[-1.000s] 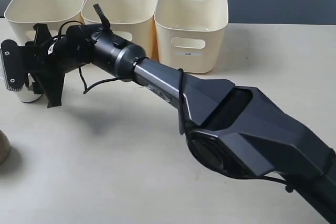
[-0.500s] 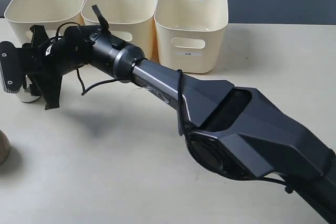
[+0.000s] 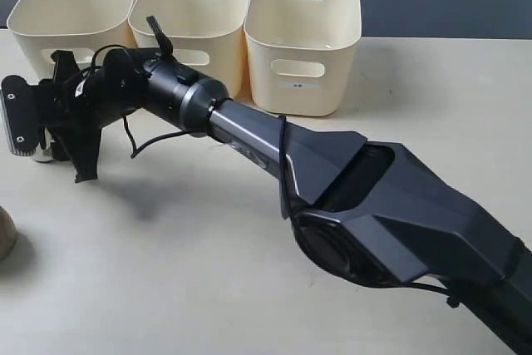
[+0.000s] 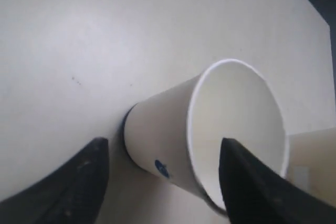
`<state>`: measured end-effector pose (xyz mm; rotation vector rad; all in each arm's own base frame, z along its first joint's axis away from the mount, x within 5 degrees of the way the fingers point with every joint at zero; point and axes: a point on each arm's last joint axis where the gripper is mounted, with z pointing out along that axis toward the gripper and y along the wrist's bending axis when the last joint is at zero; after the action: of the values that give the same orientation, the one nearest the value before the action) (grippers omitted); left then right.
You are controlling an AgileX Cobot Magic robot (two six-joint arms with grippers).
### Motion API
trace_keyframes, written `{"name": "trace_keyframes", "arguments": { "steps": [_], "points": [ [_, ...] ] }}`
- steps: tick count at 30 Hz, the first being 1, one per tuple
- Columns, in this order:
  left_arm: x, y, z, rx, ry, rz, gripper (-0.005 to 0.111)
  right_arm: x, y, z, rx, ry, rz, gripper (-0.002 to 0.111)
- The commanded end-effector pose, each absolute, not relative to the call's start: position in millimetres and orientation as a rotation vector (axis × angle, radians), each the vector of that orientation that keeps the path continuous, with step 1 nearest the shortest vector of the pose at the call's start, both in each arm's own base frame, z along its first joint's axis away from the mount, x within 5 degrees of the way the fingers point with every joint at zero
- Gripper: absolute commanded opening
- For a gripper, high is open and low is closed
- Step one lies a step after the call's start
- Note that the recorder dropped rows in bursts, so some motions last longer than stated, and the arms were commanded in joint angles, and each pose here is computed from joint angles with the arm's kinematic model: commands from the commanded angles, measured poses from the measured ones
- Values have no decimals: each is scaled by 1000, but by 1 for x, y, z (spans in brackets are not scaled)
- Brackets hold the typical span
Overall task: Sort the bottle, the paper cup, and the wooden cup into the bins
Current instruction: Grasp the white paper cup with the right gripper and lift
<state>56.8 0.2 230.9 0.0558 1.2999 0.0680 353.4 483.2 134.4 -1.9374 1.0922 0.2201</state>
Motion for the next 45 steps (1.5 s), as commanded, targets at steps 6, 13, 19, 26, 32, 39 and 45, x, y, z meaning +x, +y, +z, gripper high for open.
{"name": "trace_keyframes", "arguments": {
  "steps": [6, 13, 19, 26, 32, 39, 45],
  "points": [
    [56, 0, 232, 49, 1286, 53, 0, 354, 484, 130, -1935, 1096, 223, 57],
    [56, 0, 232, 49, 1286, 53, 0, 354, 484, 130, -1936, 1100, 227, 11],
    [56, 0, 232, 49, 1286, 53, 0, 355, 483, 131, -1929, 1101, 213, -1],
    [56, 0, 232, 49, 1286, 53, 0, 354, 480, 126, -1983, 1129, 189, -1],
    [56, 0, 232, 49, 1286, 53, 0, 354, 474, 137, -2015, 1186, 165, -1],
    [56, 0, 232, 51, 1286, 55, 0, 345, 462, 185, -2048, 1282, 189, -1],
    [56, 0, 232, 52, 1286, 57, 0, 337, 452, 228, -2030, 1319, 201, -1]
  ]
}}
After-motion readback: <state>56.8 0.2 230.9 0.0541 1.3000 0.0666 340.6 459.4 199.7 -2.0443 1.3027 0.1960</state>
